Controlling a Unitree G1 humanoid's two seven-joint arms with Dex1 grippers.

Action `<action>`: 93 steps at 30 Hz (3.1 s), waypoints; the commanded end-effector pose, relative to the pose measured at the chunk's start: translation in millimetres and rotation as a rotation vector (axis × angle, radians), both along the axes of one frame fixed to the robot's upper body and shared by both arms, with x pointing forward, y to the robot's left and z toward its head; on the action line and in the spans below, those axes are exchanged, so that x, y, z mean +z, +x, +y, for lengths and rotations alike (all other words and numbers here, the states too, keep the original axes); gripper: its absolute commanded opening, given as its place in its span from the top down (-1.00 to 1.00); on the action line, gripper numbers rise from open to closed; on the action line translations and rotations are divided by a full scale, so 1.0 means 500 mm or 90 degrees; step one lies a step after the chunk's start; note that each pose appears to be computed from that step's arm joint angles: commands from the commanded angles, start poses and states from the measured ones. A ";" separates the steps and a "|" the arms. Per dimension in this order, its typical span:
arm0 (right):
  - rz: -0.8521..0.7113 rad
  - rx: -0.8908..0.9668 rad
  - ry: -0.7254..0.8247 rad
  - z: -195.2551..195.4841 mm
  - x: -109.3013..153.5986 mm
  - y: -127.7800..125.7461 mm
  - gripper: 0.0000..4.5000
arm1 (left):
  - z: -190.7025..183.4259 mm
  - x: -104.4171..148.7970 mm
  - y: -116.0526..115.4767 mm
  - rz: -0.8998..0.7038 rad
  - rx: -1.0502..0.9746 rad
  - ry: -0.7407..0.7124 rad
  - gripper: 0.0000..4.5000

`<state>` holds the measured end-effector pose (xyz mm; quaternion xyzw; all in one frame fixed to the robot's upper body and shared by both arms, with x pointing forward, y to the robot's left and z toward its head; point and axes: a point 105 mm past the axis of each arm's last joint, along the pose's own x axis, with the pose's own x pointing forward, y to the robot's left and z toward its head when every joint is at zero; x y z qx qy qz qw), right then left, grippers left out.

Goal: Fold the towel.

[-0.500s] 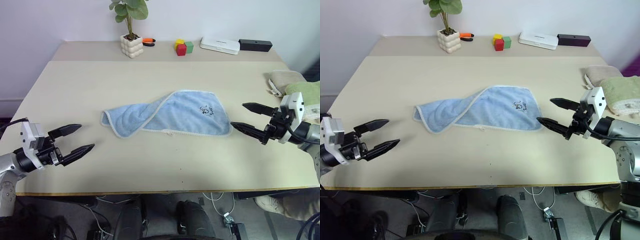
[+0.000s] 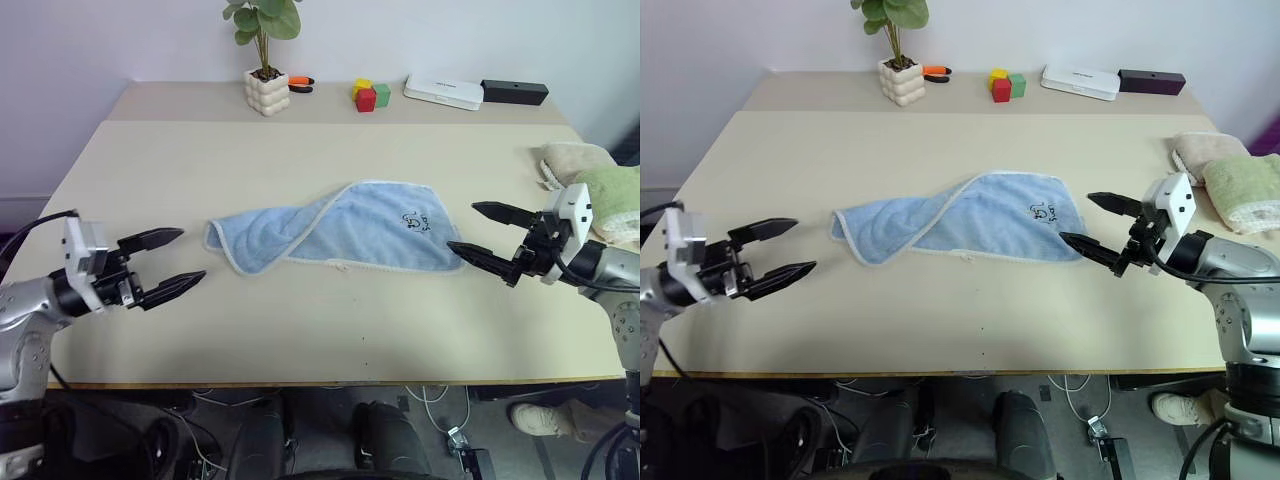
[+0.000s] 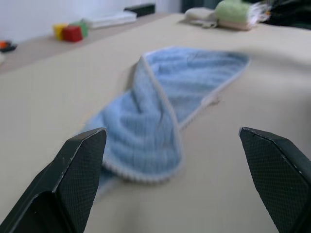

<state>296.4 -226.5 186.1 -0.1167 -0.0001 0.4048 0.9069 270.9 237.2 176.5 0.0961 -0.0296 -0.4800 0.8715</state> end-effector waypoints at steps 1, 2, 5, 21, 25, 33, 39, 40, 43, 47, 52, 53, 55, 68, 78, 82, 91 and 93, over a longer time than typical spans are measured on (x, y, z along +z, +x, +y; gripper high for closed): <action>-0.042 -0.002 -0.009 0.012 0.019 -0.008 -1.00 | -0.011 0.013 0.004 -0.003 -0.029 0.003 -0.98; -0.049 -0.004 -0.001 0.024 0.015 -0.005 -1.00 | -0.020 0.010 0.012 0.002 -0.042 0.007 -0.98; -0.060 -0.008 0.010 0.043 0.010 0.000 -1.00 | -0.031 0.004 0.023 0.008 -0.062 0.016 -0.98; -0.132 -0.004 0.078 0.166 0.022 -0.014 -1.00 | -0.136 -0.125 0.113 -0.061 -0.137 0.257 -0.98; -0.135 -0.016 0.082 0.169 0.021 -0.012 -1.00 | -0.122 -0.149 0.110 -0.042 -0.146 0.299 -0.98; -0.139 -0.034 0.080 0.160 0.018 -0.004 -1.00 | -0.095 -0.178 0.098 0.060 -0.139 0.307 0.25; -0.148 -0.131 0.052 0.121 0.012 0.057 -1.00 | -0.098 -0.125 0.088 0.043 -0.139 0.220 0.95; -0.147 -0.162 0.040 0.111 0.008 0.076 -1.00 | -0.095 -0.112 0.085 0.044 -0.139 0.199 0.95; -0.148 -0.258 0.026 0.075 0.006 0.134 -1.00 | -0.084 -0.069 0.070 0.042 -0.138 0.131 0.95; -0.095 -0.357 -0.003 0.033 -0.018 0.211 -1.00 | -0.061 -0.021 0.046 0.047 -0.129 0.056 0.95; 0.020 -0.425 0.021 0.008 -0.045 0.302 -1.00 | -0.055 -0.017 0.007 0.060 -0.127 0.026 0.95; 0.036 -0.428 0.031 0.009 -0.047 0.314 -1.00 | -0.056 -0.019 0.001 0.057 -0.126 0.029 0.95; 0.053 -0.425 0.055 0.014 -0.044 0.331 -1.00 | -0.060 -0.025 -0.010 0.066 -0.124 0.022 0.95; 0.146 -0.421 0.127 0.046 -0.081 0.348 -1.00 | -0.054 -0.052 -0.062 0.097 -0.101 0.027 0.95; 0.154 -0.386 0.111 0.069 -0.091 0.346 0.30 | -0.049 -0.064 -0.072 0.110 -0.095 0.035 1.00; 0.149 -0.391 0.111 0.062 -0.089 0.345 0.98 | -0.052 -0.065 -0.072 0.112 -0.097 0.031 1.00; 0.072 -0.325 0.063 0.040 -0.053 0.334 0.98 | -0.033 -0.060 -0.028 0.078 -0.017 0.031 1.00; 0.054 -0.281 0.049 0.039 -0.041 0.322 0.98 | -0.020 -0.055 -0.002 0.065 0.041 0.015 1.00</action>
